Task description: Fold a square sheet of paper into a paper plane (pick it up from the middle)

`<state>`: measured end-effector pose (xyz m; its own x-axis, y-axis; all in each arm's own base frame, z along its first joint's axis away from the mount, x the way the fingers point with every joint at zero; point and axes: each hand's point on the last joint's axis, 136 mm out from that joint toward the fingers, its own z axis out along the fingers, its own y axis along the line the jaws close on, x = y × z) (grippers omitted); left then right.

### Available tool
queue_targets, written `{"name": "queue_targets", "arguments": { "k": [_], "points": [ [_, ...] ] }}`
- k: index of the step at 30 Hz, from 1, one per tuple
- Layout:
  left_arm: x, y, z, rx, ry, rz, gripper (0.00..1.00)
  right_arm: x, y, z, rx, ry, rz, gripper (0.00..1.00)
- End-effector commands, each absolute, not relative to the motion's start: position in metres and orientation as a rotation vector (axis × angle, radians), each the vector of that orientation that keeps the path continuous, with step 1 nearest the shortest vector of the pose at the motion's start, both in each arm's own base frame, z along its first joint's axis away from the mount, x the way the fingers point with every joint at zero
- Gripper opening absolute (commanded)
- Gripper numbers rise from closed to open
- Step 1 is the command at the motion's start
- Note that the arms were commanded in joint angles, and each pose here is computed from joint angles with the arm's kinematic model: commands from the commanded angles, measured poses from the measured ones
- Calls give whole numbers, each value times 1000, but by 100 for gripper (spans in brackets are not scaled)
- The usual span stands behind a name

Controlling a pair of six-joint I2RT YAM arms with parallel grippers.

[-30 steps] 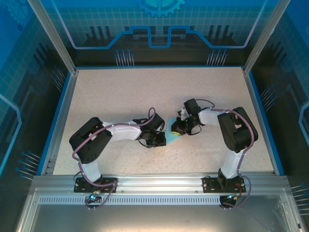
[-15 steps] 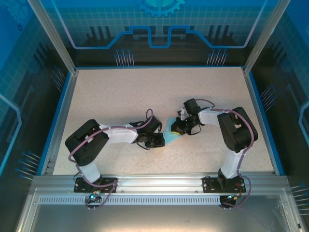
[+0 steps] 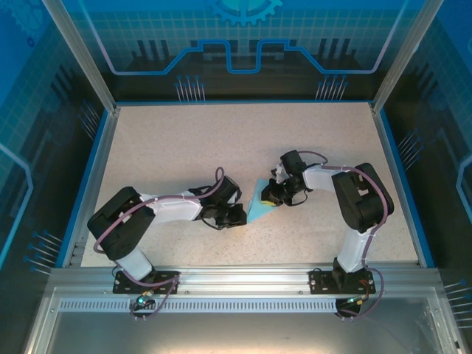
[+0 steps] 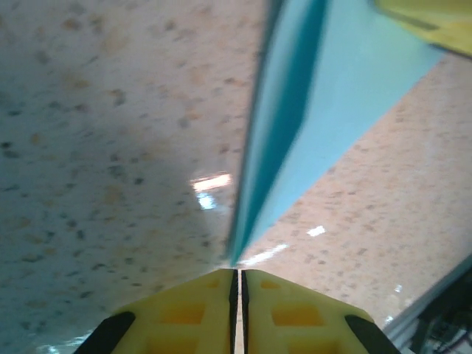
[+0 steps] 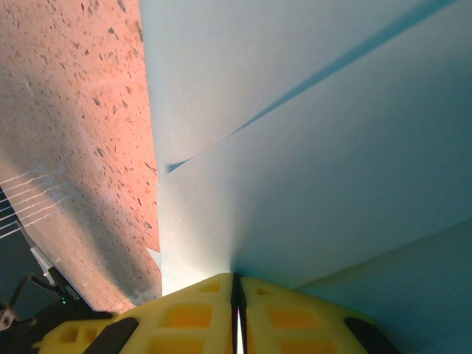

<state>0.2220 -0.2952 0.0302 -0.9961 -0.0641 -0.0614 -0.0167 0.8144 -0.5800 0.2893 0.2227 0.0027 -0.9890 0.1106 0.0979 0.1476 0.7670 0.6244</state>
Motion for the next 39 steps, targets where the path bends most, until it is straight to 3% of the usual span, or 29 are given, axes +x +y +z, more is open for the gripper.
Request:
{"name": "queue_targets", "arguments": {
  "k": [1,8,25,33,39],
  "points": [
    [240,-318,72,-1,2797,-1070,15,243,171,-72,-332,-2894,-509,12],
    [250,-326,54,-35,2822,-1056,13,242,171,-72,-332,-2887,-513,12],
    [225,-285,-4,-136,2992,-789,1,268,186,-48,-295,-2940,-624,13],
    [218,-278,-18,-161,3025,-756,0,294,222,13,-113,-3041,-992,16],
    [217,-277,-17,-165,3022,-760,0,279,248,47,73,-3071,-1134,12]
  ]
}}
